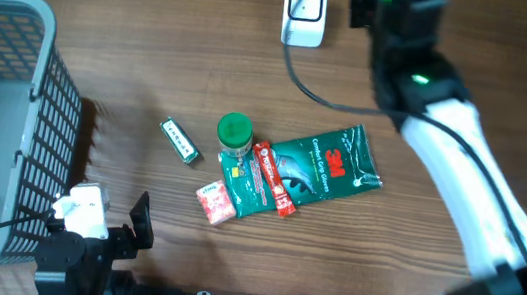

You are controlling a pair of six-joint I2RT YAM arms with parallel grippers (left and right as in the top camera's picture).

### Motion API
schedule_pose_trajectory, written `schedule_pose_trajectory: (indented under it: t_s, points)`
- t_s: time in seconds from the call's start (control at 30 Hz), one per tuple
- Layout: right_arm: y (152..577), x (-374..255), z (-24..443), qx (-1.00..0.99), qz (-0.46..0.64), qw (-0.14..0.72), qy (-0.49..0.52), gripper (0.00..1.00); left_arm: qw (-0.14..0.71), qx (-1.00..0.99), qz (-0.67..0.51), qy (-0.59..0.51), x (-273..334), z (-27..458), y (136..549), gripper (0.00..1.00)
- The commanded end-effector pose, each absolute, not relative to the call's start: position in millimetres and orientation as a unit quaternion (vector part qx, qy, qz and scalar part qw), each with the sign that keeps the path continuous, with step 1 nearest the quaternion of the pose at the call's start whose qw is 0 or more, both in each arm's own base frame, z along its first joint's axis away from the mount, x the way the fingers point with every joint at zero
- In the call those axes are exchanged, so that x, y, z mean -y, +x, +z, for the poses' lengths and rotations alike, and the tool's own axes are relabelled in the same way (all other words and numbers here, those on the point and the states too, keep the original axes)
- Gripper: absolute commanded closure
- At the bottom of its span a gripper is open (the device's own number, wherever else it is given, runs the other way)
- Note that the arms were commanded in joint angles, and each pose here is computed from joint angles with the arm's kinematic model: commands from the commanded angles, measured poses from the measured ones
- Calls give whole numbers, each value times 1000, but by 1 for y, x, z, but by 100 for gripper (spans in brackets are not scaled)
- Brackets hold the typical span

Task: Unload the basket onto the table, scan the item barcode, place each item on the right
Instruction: 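Lift Zappy wipes pack and swing it over the barcode scanner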

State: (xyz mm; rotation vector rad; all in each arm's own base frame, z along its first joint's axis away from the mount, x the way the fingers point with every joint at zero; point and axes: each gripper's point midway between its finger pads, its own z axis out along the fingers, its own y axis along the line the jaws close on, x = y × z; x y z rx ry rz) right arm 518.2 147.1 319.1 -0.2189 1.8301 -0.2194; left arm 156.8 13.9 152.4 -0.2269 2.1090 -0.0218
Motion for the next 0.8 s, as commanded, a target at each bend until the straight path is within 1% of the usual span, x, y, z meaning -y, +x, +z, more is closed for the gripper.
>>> schedule_pose_trajectory:
  t_s: [0.0, 0.03, 0.1, 0.17, 0.23, 0.27, 0.37, 0.53, 0.67, 0.77]
  points:
    - [547, -160, 267, -789, -165, 582, -109, 96, 491, -866, -15, -93, -12, 152, 158, 0]
    - [556, -174, 254, -782, -164, 590, -119, 95, 491, -866, -15, -93, -12, 152, 158, 0]
    - [566, -191, 244, -761, -182, 606, -145, 96, 491, -866, -15, -93, -12, 152, 158, 0]
    - [578, -196, 245, -719, -242, 636, -142, 95, 491, -866, -15, -93, -12, 152, 157, 0]
    - [583, -196, 240, -695, -277, 649, -138, 95, 491, -866, -15, -94, -12, 152, 158, 0]
    - [587, -200, 229, -687, -287, 650, -149, 96, 491, -866, -15, -93, -12, 152, 158, 0]
    - [593, -215, 189, -690, -285, 641, -179, 95, 491, -866, -15, -93, -12, 152, 157, 0]
    - [593, -227, 151, -705, -266, 628, -192, 96, 491, -866, -15, -93, -12, 152, 157, 0]
    - [592, -227, 152, -704, -267, 632, -182, 95, 491, -866, -15, -93, -12, 152, 157, 0]
    - [589, -205, 163, -696, -343, 606, -176, 96, 490, -867, -15, -93, -12, 151, 157, 0]
